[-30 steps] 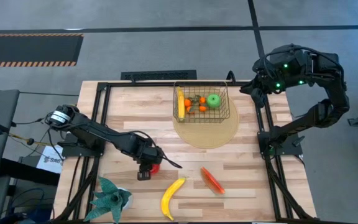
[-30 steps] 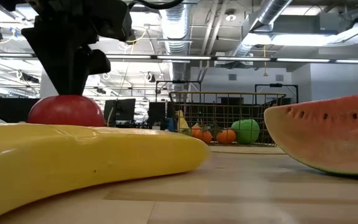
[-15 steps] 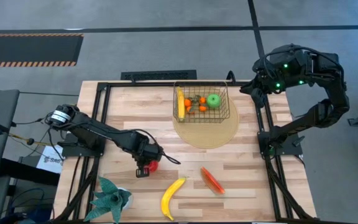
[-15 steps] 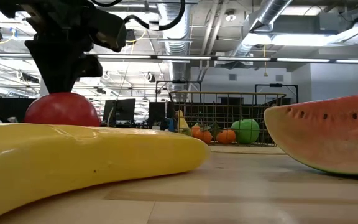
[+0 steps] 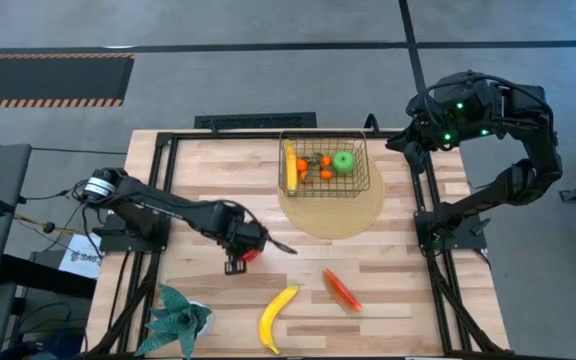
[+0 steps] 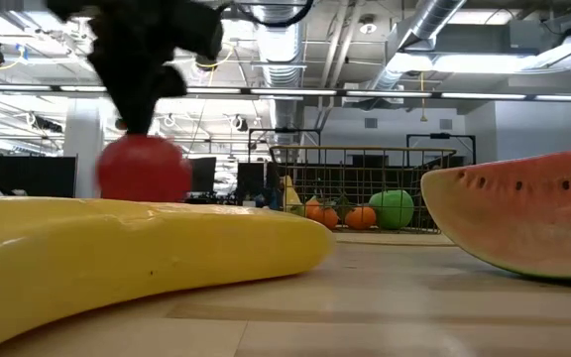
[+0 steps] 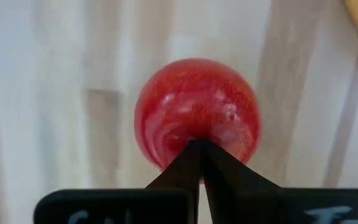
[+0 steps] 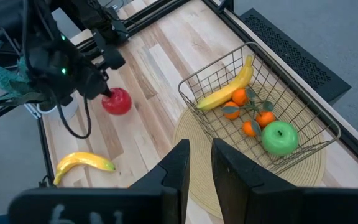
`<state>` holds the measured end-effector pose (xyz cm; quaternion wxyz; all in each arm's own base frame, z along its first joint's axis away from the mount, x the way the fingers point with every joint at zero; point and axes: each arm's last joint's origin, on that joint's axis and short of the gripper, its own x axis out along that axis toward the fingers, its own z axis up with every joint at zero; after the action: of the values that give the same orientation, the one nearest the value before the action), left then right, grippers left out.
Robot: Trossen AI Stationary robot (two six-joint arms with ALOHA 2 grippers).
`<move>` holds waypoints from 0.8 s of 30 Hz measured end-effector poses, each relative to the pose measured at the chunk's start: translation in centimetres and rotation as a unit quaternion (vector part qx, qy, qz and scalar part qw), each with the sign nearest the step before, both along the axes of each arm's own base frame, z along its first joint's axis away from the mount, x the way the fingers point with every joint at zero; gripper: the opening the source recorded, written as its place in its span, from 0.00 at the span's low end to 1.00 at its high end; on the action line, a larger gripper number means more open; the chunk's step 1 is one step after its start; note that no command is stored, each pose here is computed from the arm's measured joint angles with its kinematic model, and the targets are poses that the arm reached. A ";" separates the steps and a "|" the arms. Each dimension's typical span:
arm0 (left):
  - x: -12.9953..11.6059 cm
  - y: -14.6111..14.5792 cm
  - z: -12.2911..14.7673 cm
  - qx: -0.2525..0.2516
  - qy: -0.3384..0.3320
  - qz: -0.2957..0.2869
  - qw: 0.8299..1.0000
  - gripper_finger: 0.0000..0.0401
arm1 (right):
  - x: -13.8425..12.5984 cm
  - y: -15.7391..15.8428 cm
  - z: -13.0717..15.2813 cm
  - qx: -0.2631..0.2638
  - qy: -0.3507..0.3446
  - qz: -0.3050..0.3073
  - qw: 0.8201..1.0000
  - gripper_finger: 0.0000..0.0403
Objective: Build produce basket
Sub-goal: Put the red apple into the wire basket
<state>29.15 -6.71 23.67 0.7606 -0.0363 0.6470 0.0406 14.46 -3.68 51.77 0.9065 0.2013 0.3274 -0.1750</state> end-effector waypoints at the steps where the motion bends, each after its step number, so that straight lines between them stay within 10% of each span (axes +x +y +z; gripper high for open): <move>1: 0.1 0.4 0.5 0.008 0.002 0.003 1.000 0.00 | 0.0 0.0 0.0 0.000 0.000 0.000 1.000 0.21; 17: 3.8 11.2 13.8 0.156 -0.242 0.091 0.953 0.00 | 0.0 0.0 0.0 0.000 0.000 0.000 1.000 0.21; 24: 4.1 16.0 15.5 0.152 -0.324 0.110 0.927 0.00 | 0.2 -0.1 0.3 -0.005 -0.016 0.000 1.000 0.21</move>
<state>33.26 9.29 39.18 0.9159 -0.0022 0.3430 0.2083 14.67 -3.74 52.02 0.9126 0.1998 0.3115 -0.1736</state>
